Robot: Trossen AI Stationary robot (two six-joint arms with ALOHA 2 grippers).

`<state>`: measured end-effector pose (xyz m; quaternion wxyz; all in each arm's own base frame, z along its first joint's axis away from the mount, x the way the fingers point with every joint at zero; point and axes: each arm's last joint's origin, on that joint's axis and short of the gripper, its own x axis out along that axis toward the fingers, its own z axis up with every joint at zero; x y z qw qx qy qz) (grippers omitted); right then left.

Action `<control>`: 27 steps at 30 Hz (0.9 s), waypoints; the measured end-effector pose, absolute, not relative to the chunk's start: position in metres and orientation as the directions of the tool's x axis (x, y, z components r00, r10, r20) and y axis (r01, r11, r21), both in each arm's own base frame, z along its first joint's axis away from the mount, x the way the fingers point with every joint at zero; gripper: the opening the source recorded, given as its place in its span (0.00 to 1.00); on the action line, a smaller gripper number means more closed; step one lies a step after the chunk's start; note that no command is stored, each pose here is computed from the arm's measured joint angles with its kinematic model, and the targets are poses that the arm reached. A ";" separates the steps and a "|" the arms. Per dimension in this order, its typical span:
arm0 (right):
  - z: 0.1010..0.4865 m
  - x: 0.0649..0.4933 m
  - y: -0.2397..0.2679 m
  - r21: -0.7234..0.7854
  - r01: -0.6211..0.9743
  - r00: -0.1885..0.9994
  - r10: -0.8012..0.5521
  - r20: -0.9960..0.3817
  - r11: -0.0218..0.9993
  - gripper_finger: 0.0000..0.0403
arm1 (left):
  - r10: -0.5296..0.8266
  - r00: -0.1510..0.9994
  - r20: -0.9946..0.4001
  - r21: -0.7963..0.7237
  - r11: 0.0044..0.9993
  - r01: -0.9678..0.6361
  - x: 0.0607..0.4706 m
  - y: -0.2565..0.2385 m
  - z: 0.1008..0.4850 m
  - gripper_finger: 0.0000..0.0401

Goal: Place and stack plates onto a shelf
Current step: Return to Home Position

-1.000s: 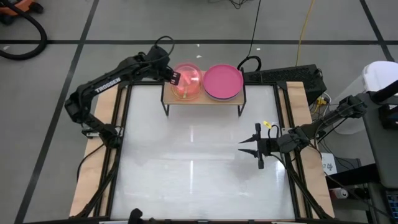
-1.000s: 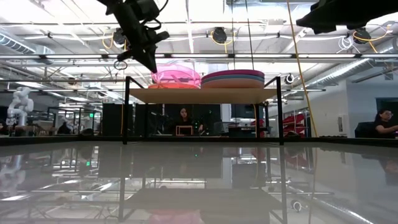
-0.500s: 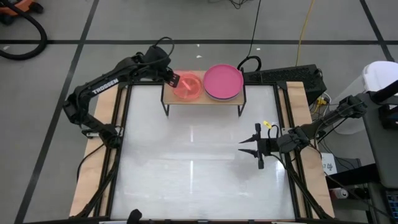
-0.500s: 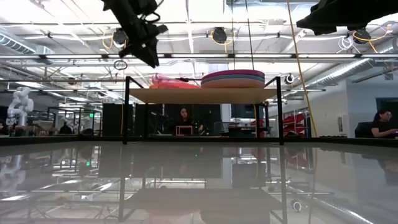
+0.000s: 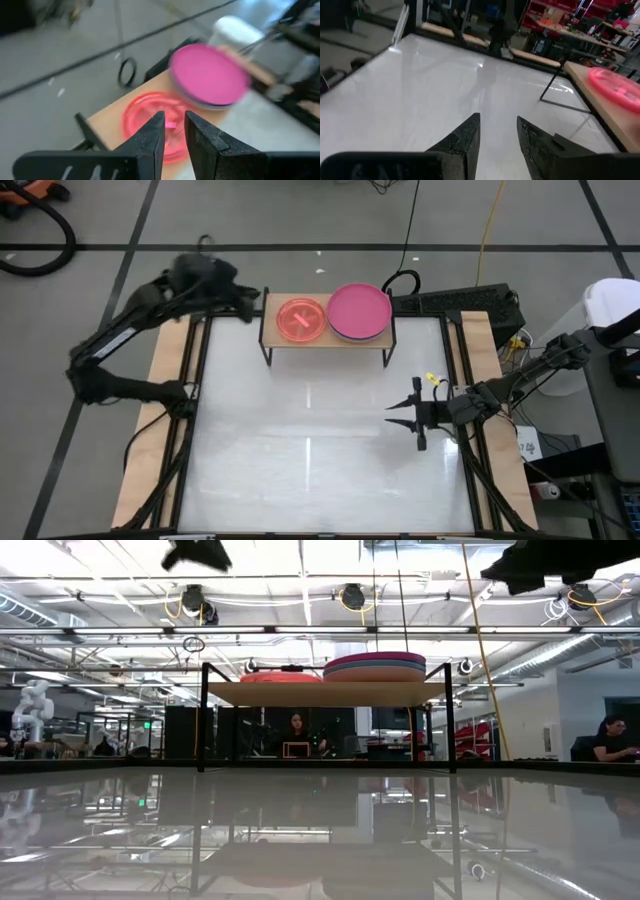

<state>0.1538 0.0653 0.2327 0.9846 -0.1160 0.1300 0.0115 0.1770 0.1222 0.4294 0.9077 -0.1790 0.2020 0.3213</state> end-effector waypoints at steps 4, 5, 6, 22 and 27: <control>0.247 0.136 0.056 -0.194 -0.037 0.984 0.002 -0.180 0.980 0.28 | 0.491 0.778 -0.392 -0.169 0.792 -0.586 0.155 0.083 0.441 0.20; 0.251 0.131 0.053 -0.185 -0.035 0.988 0.007 -0.153 0.982 0.28 | 0.488 0.792 -0.367 -0.167 0.803 -0.572 0.150 0.075 0.440 0.20; 0.256 0.125 0.051 -0.173 -0.040 0.992 0.019 -0.124 0.984 0.28 | 0.484 0.810 -0.332 -0.168 0.814 -0.556 0.146 0.068 0.438 0.20; 0.282 0.063 0.020 -0.143 -0.053 0.979 0.079 0.187 0.988 0.28 | 0.353 0.935 0.042 -0.165 0.925 -0.342 0.124 0.029 0.338 0.20; 0.263 0.067 0.022 -0.128 -0.047 0.971 0.075 0.225 0.991 0.28 | 0.342 0.937 0.075 -0.149 0.933 -0.329 0.130 0.028 0.302 0.20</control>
